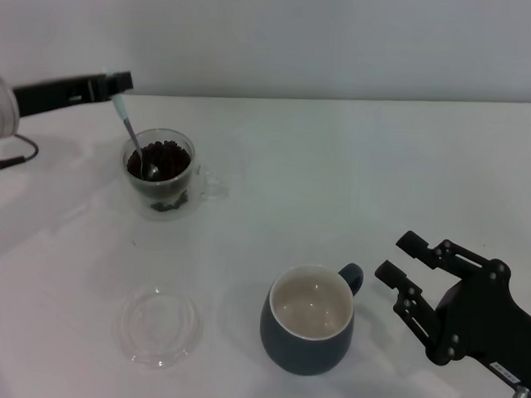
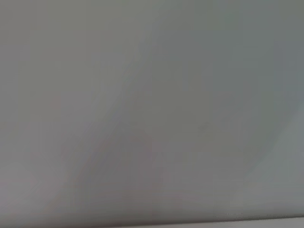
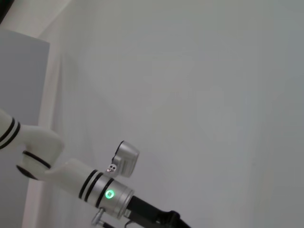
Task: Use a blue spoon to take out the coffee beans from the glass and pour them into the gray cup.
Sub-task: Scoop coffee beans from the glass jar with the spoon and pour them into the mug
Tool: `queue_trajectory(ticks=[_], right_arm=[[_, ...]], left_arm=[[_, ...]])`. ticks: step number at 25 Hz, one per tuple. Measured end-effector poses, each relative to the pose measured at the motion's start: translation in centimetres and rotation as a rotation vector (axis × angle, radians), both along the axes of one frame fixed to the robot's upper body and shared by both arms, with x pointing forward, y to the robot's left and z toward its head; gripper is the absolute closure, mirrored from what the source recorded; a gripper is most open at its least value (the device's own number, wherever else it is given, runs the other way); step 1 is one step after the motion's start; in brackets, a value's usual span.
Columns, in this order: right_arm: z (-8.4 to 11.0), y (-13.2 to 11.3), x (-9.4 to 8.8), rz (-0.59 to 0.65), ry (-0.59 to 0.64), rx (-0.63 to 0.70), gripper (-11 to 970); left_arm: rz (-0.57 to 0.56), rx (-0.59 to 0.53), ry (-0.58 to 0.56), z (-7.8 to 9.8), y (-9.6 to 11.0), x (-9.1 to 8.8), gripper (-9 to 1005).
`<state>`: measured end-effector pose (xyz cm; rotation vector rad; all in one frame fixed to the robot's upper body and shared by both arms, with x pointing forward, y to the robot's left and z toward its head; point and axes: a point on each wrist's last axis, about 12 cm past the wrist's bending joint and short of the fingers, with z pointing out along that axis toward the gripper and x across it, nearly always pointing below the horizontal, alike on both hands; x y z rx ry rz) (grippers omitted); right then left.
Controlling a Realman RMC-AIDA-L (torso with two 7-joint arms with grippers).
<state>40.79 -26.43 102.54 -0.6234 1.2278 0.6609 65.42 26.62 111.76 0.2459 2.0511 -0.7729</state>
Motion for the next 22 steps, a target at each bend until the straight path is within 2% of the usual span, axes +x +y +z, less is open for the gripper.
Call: queue_trajectory(ticks=[6, 12, 22], right_arm=[[0.0, -0.1, 0.1, -0.009, 0.001, -0.002, 593], [-0.2, 0.0, 0.5, -0.015, 0.011, -0.017, 593], [-0.1, 0.5, 1.2, -0.021, 0.016, -0.019, 593]], left_arm=[[0.063, -0.051, 0.031, -1.2, 1.4, -1.1, 859], [0.175, -0.138, 0.036, -1.8, 3.8, -2.1, 859], [0.202, -0.230, 0.091, -2.3, 4.3, -2.9, 858]])
